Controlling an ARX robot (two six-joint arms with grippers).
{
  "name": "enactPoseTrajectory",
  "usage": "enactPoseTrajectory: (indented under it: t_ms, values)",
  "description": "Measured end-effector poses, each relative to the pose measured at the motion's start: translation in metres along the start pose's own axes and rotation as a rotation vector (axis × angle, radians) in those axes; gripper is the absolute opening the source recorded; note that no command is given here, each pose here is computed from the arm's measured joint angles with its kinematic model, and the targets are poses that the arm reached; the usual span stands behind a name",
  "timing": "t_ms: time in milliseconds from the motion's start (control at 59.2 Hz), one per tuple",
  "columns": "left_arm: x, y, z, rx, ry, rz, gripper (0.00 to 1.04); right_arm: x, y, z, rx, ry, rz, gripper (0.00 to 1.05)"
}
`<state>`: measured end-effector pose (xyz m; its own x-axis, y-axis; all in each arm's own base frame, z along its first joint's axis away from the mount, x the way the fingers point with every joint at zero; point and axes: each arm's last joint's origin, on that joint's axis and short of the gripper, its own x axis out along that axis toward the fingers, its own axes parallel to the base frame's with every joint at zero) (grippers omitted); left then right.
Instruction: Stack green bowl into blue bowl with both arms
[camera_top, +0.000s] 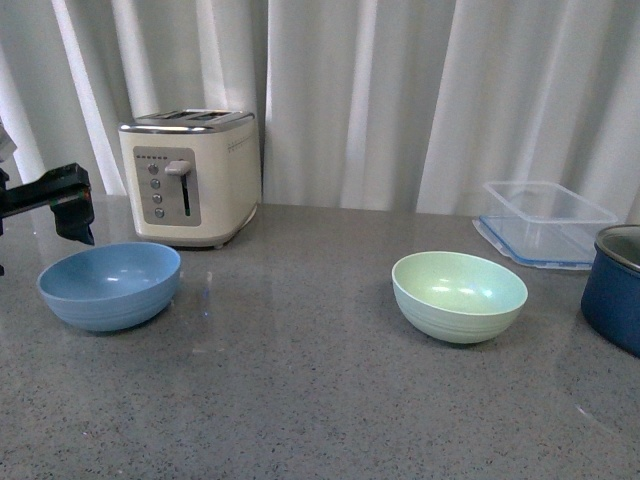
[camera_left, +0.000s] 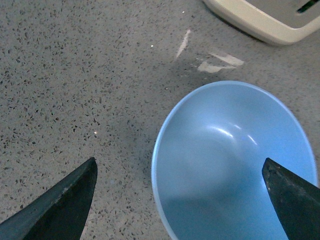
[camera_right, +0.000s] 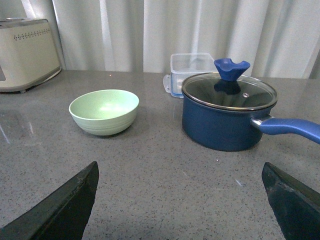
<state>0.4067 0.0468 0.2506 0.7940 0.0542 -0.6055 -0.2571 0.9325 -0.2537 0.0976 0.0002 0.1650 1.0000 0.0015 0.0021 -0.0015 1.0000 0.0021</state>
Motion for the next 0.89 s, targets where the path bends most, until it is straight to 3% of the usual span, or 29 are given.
enactPoseTrajectory:
  t_ms: [354, 624, 827, 895]
  values:
    - [0.039, -0.004, 0.001, 0.008, 0.058, 0.042, 0.97, 0.000, 0.000, 0.000, 0.000, 0.000, 0.000, 0.95]
    - [0.049, -0.011, -0.005, 0.024, 0.107, 0.041, 0.55, 0.000, 0.000, 0.000, 0.000, 0.000, 0.000, 0.95]
    - [0.049, -0.010, -0.005, 0.026, 0.118, 0.023, 0.12, 0.000, 0.000, 0.000, 0.000, 0.000, 0.000, 0.95]
    - [0.049, -0.009, -0.005, 0.022, 0.121, 0.022, 0.04, 0.000, 0.000, 0.000, 0.000, 0.000, 0.000, 0.95]
